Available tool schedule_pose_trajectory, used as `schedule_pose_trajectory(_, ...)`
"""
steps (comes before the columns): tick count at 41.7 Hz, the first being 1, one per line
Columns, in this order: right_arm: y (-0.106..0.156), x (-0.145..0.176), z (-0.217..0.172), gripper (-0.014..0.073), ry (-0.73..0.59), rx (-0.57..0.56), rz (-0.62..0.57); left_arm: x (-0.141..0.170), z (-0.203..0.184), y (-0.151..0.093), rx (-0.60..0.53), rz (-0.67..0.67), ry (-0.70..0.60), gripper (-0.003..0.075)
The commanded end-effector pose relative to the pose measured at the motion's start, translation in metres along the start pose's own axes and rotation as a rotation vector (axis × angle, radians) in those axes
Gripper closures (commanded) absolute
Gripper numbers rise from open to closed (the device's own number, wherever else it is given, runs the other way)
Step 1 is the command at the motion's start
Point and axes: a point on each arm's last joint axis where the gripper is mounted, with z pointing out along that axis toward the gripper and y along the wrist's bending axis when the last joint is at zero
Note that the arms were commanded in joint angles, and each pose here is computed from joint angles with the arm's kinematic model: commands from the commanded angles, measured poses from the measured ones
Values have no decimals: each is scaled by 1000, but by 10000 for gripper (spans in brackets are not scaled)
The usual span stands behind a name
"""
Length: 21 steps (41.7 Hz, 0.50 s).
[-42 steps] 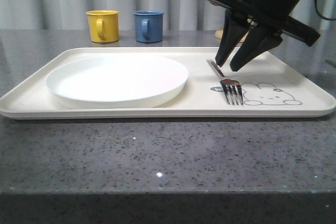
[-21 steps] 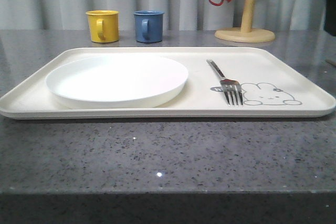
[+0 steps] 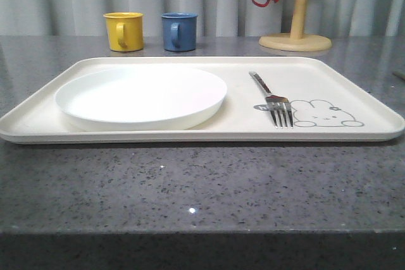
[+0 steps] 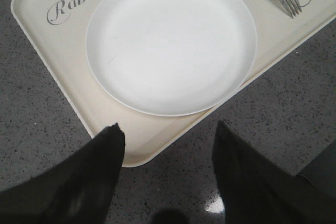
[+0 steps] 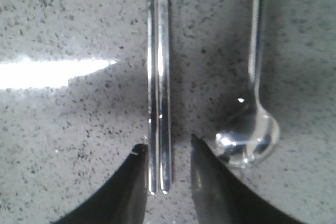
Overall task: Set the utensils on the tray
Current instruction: 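Lower the fork onto the tray beside the plate and release, then grasp the steel chopsticks with the right gripper and lift them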
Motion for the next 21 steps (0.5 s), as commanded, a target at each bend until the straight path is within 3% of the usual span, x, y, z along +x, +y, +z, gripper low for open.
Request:
schedule_pose_trajectory(1,-3,-3,-12,360,-48,3,-4,-11,-9,0,0,-7,-95,332)
schedule_pose_trajectory(21,1,-14,1,360,-87,-38,9,-11,-9,0,0,-7,-95,332)
